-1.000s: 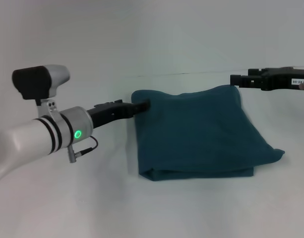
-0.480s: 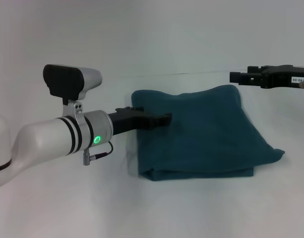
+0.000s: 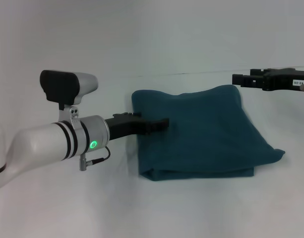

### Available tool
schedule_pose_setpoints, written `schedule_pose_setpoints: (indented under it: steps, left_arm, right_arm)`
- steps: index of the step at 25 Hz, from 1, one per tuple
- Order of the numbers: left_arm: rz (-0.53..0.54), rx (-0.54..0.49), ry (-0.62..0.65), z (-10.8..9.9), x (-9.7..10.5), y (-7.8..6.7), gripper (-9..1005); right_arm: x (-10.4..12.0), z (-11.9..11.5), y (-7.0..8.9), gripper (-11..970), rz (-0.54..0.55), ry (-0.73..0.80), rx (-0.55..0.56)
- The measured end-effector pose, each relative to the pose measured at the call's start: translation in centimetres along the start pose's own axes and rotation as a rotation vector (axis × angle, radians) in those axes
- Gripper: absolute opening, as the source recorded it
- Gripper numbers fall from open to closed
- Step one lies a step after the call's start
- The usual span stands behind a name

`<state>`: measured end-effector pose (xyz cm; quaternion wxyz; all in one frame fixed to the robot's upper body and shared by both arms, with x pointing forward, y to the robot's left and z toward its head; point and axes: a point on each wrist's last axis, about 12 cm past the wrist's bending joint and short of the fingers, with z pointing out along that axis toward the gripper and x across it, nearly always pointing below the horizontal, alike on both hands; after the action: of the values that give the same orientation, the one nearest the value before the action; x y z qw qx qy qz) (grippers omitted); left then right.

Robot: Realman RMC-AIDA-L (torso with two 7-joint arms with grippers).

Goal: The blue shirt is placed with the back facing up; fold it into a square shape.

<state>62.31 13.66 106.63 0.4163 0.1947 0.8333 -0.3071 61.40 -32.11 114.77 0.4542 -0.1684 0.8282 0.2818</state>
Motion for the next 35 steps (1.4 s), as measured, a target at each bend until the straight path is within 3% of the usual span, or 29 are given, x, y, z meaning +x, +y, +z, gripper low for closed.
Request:
schedule_pose_setpoints:
  steps: [8,16,35]
  left_arm:
    - [-0.127,0.088,-0.007,-2.1,0.4,0.7,950]
    - [-0.173,0.044,0.036,-3.1,1.6,1.6,949]
    - [-0.147,0.057,0.081,-2.6,2.4,0.9,950]
  right_arm:
    - [0.1,-0.3,-0.2,796,0.006,0.004,0.004]
    - [0.4,-0.4,-0.2,796,0.006,0.006,0.003]
    - [0.3,-0.3,-0.2,795,0.005,0.004,0.008]
